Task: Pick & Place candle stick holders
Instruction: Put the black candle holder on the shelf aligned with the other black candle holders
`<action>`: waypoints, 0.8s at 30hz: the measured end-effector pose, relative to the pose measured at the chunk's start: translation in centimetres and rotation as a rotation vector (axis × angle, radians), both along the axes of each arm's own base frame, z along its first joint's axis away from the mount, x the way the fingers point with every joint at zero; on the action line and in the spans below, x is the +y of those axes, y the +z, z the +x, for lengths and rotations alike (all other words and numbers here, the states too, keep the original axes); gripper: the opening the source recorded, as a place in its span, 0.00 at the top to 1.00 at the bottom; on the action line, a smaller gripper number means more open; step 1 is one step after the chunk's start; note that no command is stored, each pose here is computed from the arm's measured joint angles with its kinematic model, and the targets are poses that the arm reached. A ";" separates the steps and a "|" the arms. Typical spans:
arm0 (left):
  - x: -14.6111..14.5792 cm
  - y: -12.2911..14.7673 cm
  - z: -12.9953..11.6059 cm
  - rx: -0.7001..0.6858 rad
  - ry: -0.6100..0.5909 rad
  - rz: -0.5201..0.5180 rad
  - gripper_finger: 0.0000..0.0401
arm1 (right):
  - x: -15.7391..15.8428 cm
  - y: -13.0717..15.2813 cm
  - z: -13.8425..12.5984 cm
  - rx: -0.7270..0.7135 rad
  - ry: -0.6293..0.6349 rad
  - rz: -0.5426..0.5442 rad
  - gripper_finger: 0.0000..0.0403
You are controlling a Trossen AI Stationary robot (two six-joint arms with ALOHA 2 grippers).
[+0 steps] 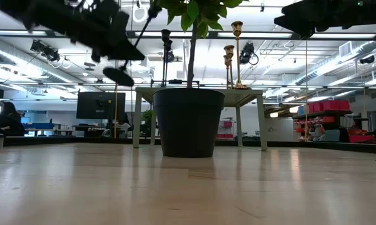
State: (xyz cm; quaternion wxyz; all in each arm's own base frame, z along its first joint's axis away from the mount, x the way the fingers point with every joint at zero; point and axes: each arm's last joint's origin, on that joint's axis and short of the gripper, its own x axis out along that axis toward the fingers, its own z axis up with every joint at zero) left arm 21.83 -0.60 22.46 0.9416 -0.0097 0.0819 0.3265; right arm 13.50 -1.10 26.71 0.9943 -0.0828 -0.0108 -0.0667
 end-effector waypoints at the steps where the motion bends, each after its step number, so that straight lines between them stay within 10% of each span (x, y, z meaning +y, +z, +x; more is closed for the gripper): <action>1: 0.7 -0.6 -0.2 -0.025 0.003 -0.007 0.99 | 0.0 0.0 0.0 0.000 0.000 0.000 0.45; 10: 4.1 -1.1 -1.7 -0.315 -0.239 0.044 0.99 | 0.0 0.0 0.0 -0.004 0.000 0.004 0.45; 24: 7.9 0.2 1.9 -0.241 -0.222 0.132 0.99 | 0.0 0.2 0.0 -0.018 0.001 0.006 0.45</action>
